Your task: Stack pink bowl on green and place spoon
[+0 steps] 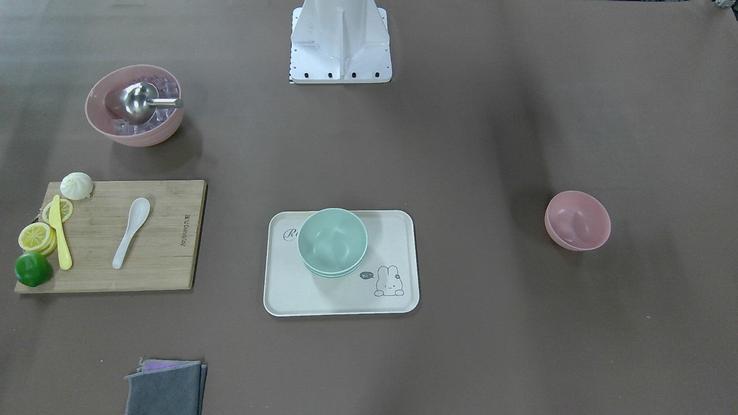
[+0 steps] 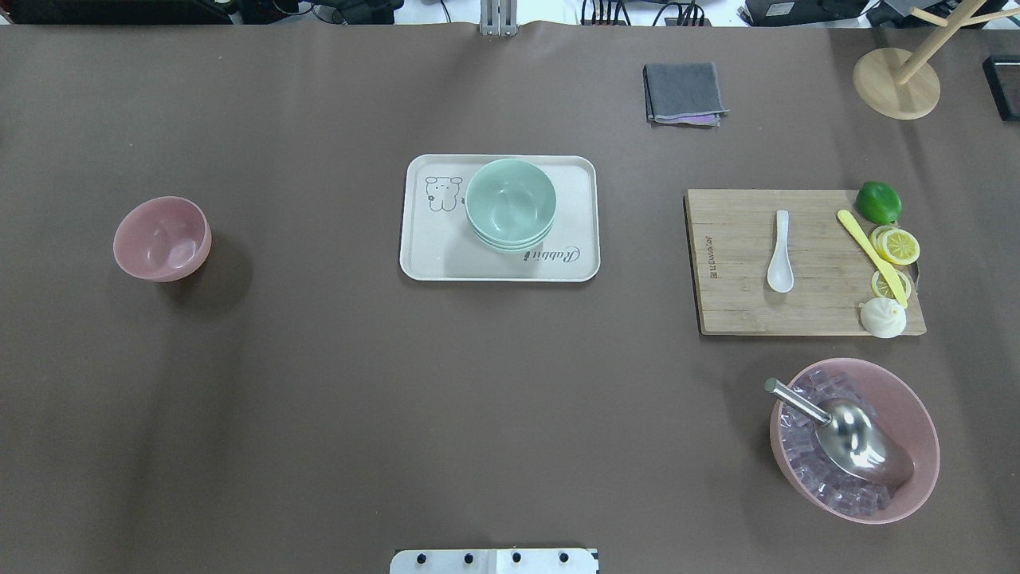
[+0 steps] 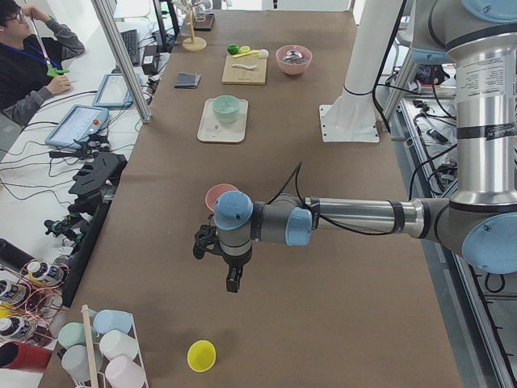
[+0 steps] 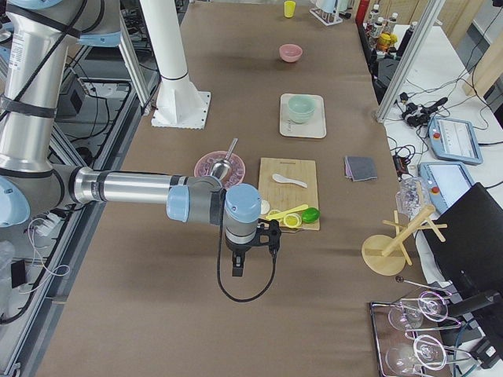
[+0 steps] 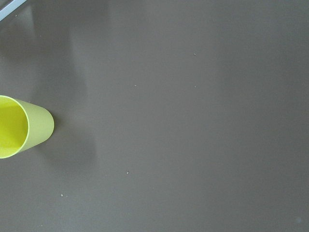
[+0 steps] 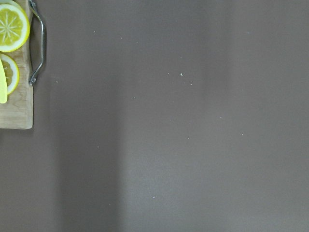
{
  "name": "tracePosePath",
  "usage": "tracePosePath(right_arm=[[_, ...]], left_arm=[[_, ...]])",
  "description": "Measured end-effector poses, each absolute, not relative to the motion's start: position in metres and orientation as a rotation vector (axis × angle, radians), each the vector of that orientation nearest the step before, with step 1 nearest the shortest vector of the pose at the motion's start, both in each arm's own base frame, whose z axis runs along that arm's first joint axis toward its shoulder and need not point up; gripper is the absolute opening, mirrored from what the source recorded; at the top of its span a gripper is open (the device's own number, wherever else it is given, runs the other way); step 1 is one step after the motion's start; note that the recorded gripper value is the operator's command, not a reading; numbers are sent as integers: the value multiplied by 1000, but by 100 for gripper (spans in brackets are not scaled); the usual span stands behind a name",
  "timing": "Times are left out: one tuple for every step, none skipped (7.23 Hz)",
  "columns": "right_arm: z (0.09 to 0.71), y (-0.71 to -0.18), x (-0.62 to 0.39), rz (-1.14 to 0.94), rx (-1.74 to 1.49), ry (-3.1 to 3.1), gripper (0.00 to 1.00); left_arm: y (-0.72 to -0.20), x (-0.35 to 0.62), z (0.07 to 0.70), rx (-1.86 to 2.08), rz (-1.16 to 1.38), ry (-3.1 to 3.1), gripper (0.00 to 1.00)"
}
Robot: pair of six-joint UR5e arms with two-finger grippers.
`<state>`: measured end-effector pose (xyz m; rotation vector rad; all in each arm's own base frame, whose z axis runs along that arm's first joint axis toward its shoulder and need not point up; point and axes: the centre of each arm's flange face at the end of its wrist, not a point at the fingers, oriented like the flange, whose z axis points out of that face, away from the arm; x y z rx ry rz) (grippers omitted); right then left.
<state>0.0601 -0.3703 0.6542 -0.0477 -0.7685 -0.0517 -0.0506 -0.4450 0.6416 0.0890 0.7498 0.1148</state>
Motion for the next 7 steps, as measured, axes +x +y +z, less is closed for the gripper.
tracePosePath(right_arm=[[653,-371,59,-55,-47,-768,100],[653,-372,58,-59,-47,-768,100],[652,-373,57,-63,-46,-768,100],[651,-375,56,-65,-42,-768,100],[649,-377,56,-68,-39,-768,100],[647,-379,55,-70,-35,-768,100],[646,-381,55,-72,-33,-768,100]], left_arm=[[-445,-51,639,94,118,750,99],[-445,-50,637,98,121,749,99],[-445,-50,636,99,122,749,99],[-445,-50,636,100,124,749,99],[-446,-50,634,103,126,749,99],[-448,-49,632,108,127,749,99],[-450,-49,629,111,126,752,99]])
